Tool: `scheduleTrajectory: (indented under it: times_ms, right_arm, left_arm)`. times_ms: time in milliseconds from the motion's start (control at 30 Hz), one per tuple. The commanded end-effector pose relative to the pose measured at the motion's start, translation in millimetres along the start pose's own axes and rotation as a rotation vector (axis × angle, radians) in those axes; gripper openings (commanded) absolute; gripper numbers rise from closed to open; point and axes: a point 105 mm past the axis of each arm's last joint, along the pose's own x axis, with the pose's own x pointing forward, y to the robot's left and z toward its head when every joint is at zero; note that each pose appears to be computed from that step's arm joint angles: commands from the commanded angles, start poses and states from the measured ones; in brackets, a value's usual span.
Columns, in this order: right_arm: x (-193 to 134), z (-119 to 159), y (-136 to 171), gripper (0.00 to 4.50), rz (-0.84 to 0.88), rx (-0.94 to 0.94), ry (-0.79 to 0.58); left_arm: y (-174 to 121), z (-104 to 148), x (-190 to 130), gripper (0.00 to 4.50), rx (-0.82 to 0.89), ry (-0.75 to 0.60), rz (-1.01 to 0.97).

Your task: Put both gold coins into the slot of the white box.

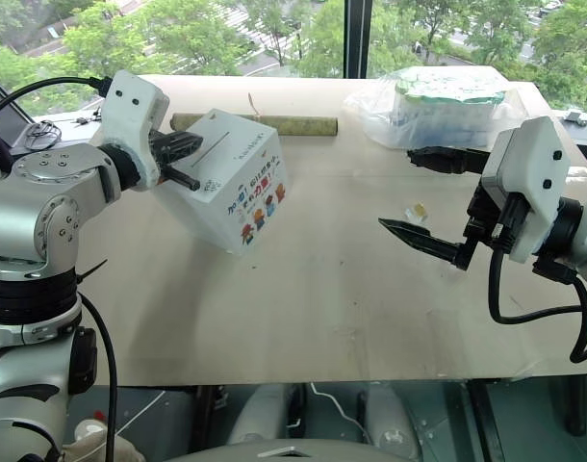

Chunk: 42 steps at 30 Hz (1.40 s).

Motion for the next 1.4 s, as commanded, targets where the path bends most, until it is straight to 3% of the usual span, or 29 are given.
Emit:
scheduleTrajectory:
  times_ms: [33, 400, 933, 1233, 1400]
  right_arm:
    - [-2.3, 6.6, -0.1, 4.41, -0.01, -0.035, -0.011]
    - [-5.6, 7.0, 3.3, 4.41, 0.012, -0.021, -0.019]
    - [-7.4, 8.4, 5.9, 4.41, 0.032, -0.012, -0.028]
    - [-8.8, 9.7, 5.5, 4.41, 0.052, 0.001, -0.022]
    - [-9.4, 11.3, 4.3, 4.41, 0.078, 0.008, -0.012]
  left_arm:
    - [-17.8, -18.2, 0.6, 0.0, -0.012, 0.083, -0.108]
    - [-30.1, -13.3, -1.1, 0.0, 0.007, 0.065, -0.156]
    - [-15.6, -19.5, 10.4, 0.0, -0.027, 0.124, -0.04]
    - [-24.5, 0.3, -5.6, 0.0, 0.24, 0.011, 0.055]
    - [-33.7, -3.5, -9.0, 0.0, 0.277, 0.005, 0.056]
